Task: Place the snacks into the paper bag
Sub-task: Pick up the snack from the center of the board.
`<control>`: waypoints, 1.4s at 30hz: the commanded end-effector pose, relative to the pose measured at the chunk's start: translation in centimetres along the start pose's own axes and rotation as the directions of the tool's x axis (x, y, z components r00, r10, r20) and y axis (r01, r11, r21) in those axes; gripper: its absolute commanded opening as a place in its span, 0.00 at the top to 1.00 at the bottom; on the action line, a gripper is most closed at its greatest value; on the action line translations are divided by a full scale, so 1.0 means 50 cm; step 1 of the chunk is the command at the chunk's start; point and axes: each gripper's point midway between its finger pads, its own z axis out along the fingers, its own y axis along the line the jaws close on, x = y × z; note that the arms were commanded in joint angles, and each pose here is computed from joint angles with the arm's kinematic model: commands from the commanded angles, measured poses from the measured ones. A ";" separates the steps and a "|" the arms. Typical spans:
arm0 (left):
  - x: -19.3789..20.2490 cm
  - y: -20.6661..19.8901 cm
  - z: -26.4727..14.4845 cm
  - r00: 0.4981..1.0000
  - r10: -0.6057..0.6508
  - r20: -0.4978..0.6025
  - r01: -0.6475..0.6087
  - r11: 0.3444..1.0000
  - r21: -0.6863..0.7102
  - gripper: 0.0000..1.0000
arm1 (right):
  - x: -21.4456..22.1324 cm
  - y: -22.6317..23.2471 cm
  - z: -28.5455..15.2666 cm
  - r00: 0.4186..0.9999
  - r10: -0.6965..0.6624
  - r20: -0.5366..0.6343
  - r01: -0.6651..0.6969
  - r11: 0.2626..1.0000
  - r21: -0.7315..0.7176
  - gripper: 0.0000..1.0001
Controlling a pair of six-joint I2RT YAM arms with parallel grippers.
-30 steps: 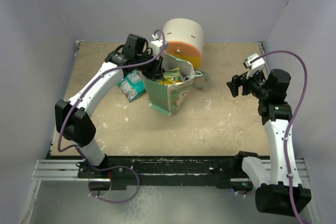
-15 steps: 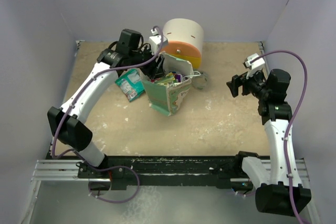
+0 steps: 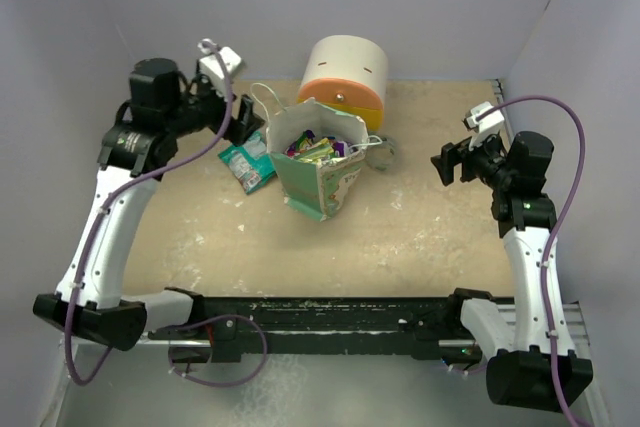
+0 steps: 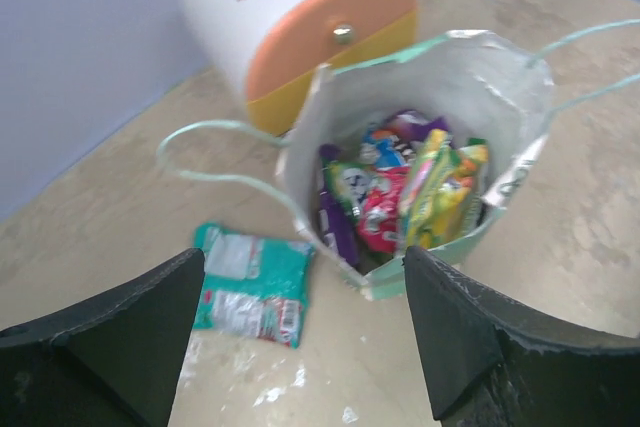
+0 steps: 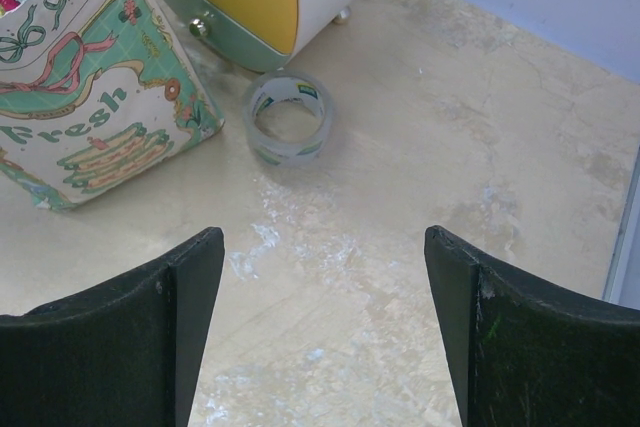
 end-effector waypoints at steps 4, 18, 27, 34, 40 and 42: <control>0.060 0.137 -0.099 0.985 -0.162 0.053 0.170 0.960 -0.223 0.13 | -0.041 -0.003 -0.009 0.998 -0.039 0.046 0.039 0.999 -0.007 0.16; 0.299 0.303 -0.061 0.899 -0.430 -0.082 0.385 0.865 -0.321 0.12 | -0.015 0.007 -0.020 0.998 -0.050 -0.049 0.048 0.998 -0.043 0.15; 0.422 0.367 0.040 0.827 -0.542 -0.146 0.497 0.828 -0.260 0.13 | 0.005 0.003 -0.029 0.998 -0.044 -0.041 0.045 0.999 0.008 0.13; 0.504 0.401 0.109 0.753 -0.626 -0.203 0.585 0.778 -0.232 0.13 | 0.013 0.001 -0.023 0.998 -0.039 -0.049 0.040 0.999 0.010 0.13; 0.569 0.424 0.148 0.713 -0.652 -0.257 0.611 0.758 -0.228 0.10 | 0.017 -0.003 -0.025 0.998 -0.041 -0.047 0.042 0.999 0.025 0.13; 0.583 0.426 0.157 0.700 -0.659 -0.275 0.623 0.752 -0.216 0.09 | 0.019 -0.003 -0.026 0.998 -0.040 -0.047 0.041 0.999 0.028 0.13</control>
